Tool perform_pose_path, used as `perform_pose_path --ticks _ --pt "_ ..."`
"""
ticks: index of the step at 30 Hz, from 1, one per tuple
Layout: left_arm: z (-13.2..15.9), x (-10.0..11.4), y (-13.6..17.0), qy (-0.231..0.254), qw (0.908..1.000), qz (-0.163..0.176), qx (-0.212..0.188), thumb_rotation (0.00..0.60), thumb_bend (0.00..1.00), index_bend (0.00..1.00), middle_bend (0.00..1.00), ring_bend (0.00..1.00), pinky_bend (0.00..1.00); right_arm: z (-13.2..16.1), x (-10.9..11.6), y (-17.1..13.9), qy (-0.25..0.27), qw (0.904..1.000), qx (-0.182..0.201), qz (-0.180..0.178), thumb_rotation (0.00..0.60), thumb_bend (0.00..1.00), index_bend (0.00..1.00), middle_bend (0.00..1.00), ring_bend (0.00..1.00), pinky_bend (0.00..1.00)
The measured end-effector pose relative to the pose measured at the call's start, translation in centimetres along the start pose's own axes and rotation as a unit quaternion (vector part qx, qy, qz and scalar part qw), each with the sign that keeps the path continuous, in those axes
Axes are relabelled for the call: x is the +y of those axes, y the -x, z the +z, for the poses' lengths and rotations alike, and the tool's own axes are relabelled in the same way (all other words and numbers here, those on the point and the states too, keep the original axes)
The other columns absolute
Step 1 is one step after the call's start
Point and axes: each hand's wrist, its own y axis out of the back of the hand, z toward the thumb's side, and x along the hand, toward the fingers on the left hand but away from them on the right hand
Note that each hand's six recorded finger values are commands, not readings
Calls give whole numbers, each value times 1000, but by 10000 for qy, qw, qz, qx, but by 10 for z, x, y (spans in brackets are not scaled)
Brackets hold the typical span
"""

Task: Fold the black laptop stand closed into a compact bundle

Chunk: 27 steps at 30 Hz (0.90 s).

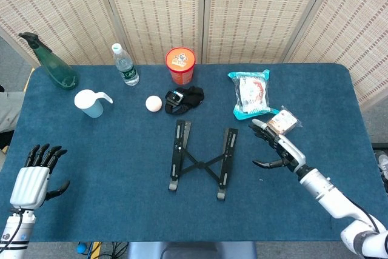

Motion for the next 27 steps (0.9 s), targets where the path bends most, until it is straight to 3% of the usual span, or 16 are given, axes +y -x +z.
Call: perform_pose_path --ticks 18,27 --pt "4 -1 -1 31 10000 -64 -38 600 187 172 138 59 1 -11 -28 55 947 9948 21 385 600 132 0 95 3 65" --pt "4 -1 1 46 9999 -89 -37 600 188 172 138 59 1 -18 -47 67 1230 9899 -22 698 600 141 0 146 46 89"
